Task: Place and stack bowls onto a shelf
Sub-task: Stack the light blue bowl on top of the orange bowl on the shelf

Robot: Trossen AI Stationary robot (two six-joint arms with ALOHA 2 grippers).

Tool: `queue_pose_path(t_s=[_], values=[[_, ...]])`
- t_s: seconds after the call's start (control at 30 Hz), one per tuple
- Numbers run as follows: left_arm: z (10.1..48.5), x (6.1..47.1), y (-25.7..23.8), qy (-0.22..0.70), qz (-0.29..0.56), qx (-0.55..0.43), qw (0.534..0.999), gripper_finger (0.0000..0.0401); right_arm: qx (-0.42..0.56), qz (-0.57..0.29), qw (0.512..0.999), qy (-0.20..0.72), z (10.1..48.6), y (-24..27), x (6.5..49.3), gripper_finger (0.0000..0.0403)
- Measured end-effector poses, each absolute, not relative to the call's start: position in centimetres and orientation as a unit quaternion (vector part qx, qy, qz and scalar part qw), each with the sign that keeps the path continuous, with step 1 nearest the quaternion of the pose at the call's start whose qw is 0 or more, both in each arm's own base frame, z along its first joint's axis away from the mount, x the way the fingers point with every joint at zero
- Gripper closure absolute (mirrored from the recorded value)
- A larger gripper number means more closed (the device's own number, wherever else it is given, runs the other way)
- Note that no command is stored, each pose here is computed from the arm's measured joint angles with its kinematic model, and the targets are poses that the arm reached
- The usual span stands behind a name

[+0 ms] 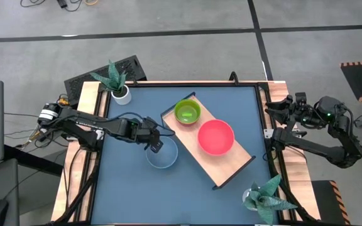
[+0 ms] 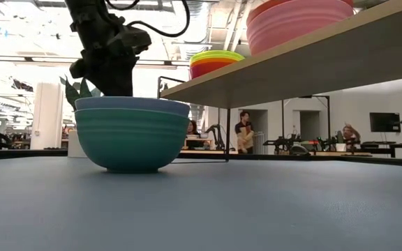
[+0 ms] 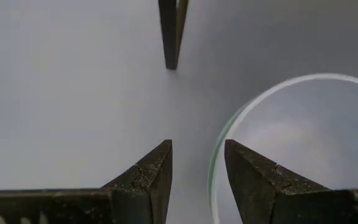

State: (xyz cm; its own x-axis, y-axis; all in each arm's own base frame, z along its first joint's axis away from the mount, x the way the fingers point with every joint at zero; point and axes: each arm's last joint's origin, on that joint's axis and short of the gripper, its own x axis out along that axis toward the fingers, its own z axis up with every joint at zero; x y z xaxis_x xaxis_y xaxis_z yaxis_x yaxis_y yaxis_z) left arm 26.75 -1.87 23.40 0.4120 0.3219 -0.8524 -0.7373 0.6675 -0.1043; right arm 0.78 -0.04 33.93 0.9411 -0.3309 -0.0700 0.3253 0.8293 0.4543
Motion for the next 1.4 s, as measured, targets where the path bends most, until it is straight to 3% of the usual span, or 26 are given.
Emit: queue_pose_path(t_s=[0.6, 1.1, 1.4], values=[[22.9, 27.4, -2.1, 0.421, 0.281, -0.273, 0.818, 0.0270, 0.235, -0.171, 0.957, -0.006, 33.9, 0.0, 0.8, 0.0158], [22.5, 27.1, -2.0, 0.421, 0.301, -0.267, 0.812, 0.0271, 0.236, -0.171, 0.957, -0.006, 33.9, 0.0, 0.8, 0.0158], [21.4, 27.7, -2.2, 0.445, 0.284, -0.258, 0.809, 0.0306, 0.235, -0.171, 0.957, -0.006, 33.9, 0.0, 0.8, 0.0158]])
